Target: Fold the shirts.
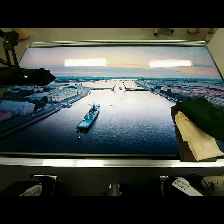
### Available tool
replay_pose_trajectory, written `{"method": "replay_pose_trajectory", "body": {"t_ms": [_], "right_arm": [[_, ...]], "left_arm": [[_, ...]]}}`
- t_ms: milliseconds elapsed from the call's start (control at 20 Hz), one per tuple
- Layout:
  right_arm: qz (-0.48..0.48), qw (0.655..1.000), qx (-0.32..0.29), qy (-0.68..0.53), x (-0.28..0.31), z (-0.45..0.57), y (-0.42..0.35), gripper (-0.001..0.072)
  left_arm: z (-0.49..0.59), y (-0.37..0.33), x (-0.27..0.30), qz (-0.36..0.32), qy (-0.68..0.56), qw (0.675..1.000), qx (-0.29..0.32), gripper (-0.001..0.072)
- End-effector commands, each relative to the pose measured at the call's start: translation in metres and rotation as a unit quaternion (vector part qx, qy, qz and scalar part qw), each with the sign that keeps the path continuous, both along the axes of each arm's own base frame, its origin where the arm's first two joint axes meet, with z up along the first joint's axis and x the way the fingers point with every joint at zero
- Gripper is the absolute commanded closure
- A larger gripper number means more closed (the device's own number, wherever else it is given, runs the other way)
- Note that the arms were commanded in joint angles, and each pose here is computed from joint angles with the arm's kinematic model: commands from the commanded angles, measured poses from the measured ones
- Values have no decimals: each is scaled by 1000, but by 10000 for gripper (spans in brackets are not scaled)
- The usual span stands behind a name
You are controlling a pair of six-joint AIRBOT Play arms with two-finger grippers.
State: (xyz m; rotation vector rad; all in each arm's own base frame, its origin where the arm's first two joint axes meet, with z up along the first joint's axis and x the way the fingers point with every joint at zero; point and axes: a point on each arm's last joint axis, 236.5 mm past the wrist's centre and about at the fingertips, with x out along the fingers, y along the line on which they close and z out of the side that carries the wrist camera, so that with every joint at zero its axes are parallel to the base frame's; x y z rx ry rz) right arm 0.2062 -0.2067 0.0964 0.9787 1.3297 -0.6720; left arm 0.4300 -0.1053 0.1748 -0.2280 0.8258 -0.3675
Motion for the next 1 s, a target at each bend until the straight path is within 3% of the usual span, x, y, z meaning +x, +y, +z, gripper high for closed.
{"method": "replay_pose_trajectory", "body": {"t_ms": [0, 100, 150, 200, 250, 450, 600, 750, 800, 850, 900, 950], "right_arm": [[-12, 995, 37, 97, -53, -55, 26, 694], [-16, 994, 40, 104, -62, -86, 37, 683], [-17, 994, 39, 102, -63, -97, 39, 460], [-13, 995, 32, 97, -61, -101, 36, 128], [2, 997, 4, 78, -53, -100, 22, 27], [20, 983, -156, -93, 31, -12, -46, 89], [100, 923, -280, -242, 128, 98, -36, 109], [218, 905, -233, -281, 200, 101, 76, 109], [255, 910, -203, -256, 208, 79, 113, 109], [298, 914, -170, -218, 209, 52, 148, 108], [344, 915, -126, -168, 203, 21, 183, 104], [377, 914, -89, -121, 193, -5, 206, 90]], "left_arm": [[0, 0, 0, 0, 0, 1000, 0, 684], [0, 0, 0, 0, 0, 1000, 0, 684], [0, 0, 0, 0, 0, 1000, 0, 684], [0, 0, 0, 0, 0, 1000, 0, 684], [0, 0, 0, 0, 0, 1000, 0, 684], [18, -5, 4, -4, -21, 1000, -7, 686], [28, 22, 27, 30, -51, 992, 114, 687], [-10, 41, 41, 76, 6, 976, 206, 675], [-37, 35, 33, 63, 54, 974, 211, 537], [-64, 30, 17, 48, 115, 968, 217, 223], [-93, 30, -4, 33, 184, 956, 226, 7], [-115, 29, -20, 23, 227, 946, 230, 8]]}}
